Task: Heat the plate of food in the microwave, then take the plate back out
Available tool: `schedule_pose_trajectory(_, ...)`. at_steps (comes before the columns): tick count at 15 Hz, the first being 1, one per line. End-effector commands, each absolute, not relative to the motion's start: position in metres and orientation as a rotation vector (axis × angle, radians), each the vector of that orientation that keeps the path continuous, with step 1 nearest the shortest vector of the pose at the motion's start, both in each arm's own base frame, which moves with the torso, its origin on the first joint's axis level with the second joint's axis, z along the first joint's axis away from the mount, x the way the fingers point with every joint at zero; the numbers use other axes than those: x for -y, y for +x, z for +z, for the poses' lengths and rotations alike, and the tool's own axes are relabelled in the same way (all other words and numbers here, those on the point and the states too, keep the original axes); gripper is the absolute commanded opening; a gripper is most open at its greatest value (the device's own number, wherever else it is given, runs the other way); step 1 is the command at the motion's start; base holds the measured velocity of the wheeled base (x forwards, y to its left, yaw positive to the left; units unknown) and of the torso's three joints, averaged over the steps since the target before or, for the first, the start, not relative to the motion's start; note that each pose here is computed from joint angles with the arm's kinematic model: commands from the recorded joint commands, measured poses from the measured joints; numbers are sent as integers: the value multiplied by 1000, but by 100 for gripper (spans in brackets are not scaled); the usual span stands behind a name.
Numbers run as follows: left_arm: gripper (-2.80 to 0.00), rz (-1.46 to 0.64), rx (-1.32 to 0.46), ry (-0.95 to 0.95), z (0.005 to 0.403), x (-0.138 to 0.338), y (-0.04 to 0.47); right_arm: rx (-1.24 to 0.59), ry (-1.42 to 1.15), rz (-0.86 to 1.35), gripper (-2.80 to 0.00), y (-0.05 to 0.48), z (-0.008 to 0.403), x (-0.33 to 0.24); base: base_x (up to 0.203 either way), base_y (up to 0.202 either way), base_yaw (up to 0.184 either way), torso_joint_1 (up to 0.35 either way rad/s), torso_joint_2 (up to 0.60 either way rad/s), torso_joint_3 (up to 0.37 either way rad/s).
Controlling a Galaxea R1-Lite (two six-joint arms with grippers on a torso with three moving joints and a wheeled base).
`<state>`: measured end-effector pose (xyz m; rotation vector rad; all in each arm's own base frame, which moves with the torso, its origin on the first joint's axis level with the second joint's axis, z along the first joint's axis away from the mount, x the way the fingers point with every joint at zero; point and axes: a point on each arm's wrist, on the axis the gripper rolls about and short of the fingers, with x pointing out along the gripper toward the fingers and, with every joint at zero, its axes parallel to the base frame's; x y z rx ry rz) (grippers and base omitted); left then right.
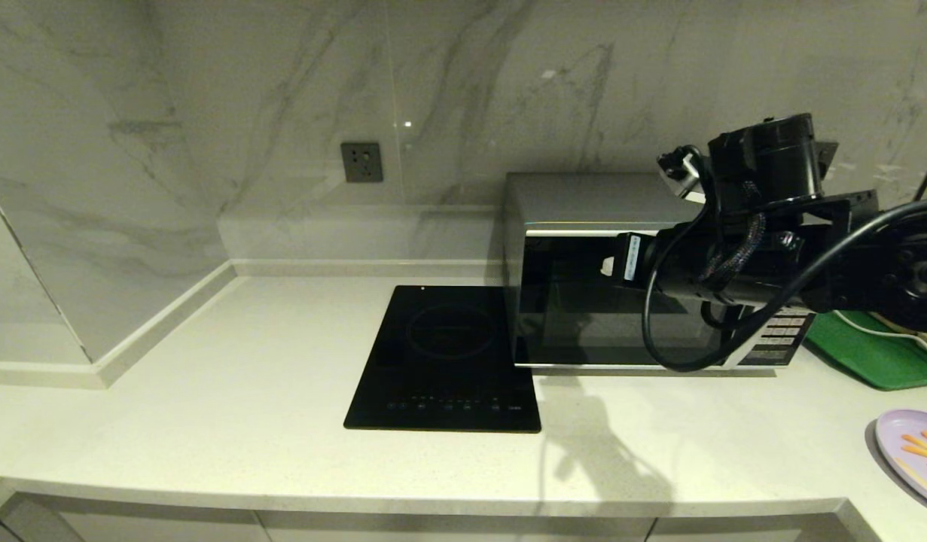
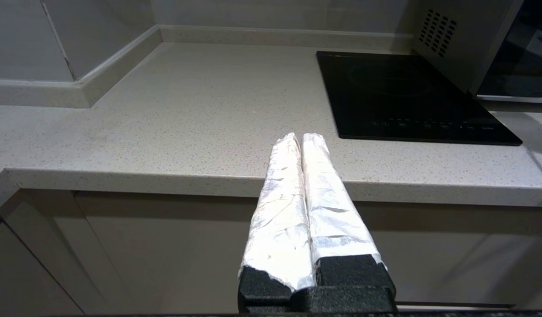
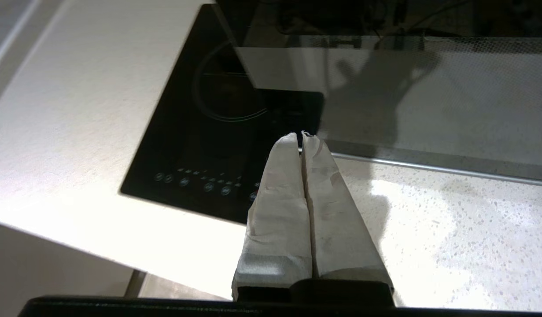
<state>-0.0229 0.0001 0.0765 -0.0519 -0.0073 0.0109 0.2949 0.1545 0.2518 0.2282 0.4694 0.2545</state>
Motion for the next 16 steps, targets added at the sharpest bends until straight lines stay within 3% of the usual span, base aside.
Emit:
schedule_pose_trajectory(1,-280,12,10,-52,76,0,-23,-438,232,295,-280,260,277,-149,0,0,0,0,0,0)
schedule_pose_trajectory(3,-280,11,8,-52,77,0,-23,-466,206,295,-280,259,279,-152,0,0,0,0,0,0)
schedule_pose_trajectory(10,-280,12,8,-52,77,0,-23,-490,170,275,-280,343,245,-214,0,0,0,0,0,0)
schedule_pose_trajectory(16,-280,11,9,-52,77,0,-23,-507,176,228,-280,366,230,-206,0,0,0,0,0,0)
